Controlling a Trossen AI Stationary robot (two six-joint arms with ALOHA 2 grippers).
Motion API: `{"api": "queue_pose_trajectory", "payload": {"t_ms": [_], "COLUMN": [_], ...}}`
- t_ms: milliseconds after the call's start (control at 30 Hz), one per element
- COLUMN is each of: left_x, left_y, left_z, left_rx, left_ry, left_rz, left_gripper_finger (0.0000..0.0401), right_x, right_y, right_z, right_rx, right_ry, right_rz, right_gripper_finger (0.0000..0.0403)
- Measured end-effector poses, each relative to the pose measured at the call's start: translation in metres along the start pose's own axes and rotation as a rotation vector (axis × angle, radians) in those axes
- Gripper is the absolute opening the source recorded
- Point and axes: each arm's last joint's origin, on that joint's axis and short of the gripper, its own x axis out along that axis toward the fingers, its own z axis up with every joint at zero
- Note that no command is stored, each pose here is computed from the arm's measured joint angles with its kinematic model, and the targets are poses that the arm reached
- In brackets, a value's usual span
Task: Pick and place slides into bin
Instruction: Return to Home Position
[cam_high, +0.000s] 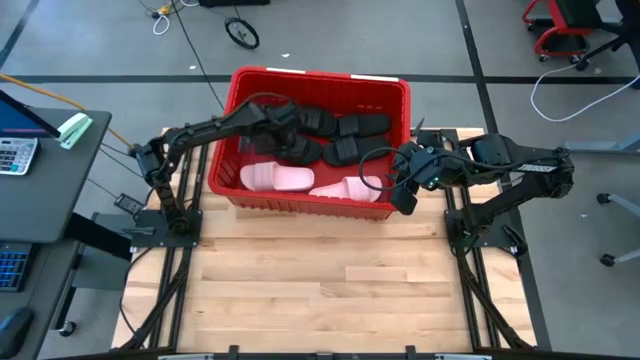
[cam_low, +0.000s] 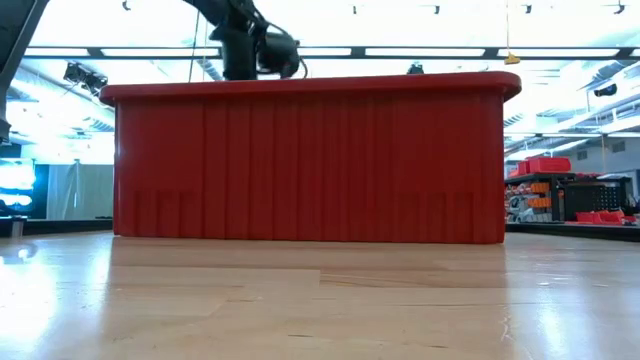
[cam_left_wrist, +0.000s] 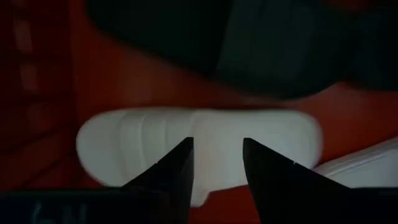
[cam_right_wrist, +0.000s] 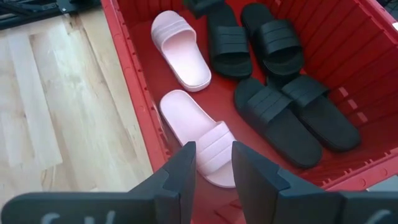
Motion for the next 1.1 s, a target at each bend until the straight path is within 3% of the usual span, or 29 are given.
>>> {"api": "queue_pose_trajectory", "payload": {"t_ms": [233,500,633,767,900,1000,1100], "left_x": [-0.044,-0.131,-0.192,-0.246,-0.277,-0.292,-0.296], "left_y": [-0.015,-0.048,-0.047,-0.024,0.025,0.067,0.096], "left_z": [0.019,0.021,0.010,-0.008,-0.036,-0.058,-0.076], "left_rx": [0.000,0.260,0.375,0.486,0.535,0.548,0.511], "left_ry": [-0.110,-0.278,-0.388,-0.485,-0.491,-0.507,-0.561], "left_rz": [-0.147,-0.556,-0.696,-0.784,-0.863,-0.821,-0.741], "left_gripper_finger": [0.0119,0.0103,0.0100,0.0102,0.0105,0.0103,0.0100], "right_x": [0.000,-0.003,-0.029,-0.065,-0.102,-0.125,-0.137], "right_y": [0.000,-0.002,-0.015,-0.037,-0.065,-0.085,-0.102], "right_z": [0.000,-0.001,-0.008,-0.026,-0.047,-0.063,-0.078], "right_rx": [0.001,-0.029,-0.075,-0.050,0.078,0.116,0.060], "right_ry": [0.000,-0.009,-0.066,-0.111,-0.198,-0.269,-0.340], "right_rz": [0.000,0.003,0.036,0.157,0.263,0.321,0.339], "right_gripper_finger": [0.0109,0.0109,0.0109,0.0109,0.0109,0.0109,0.0109]}}
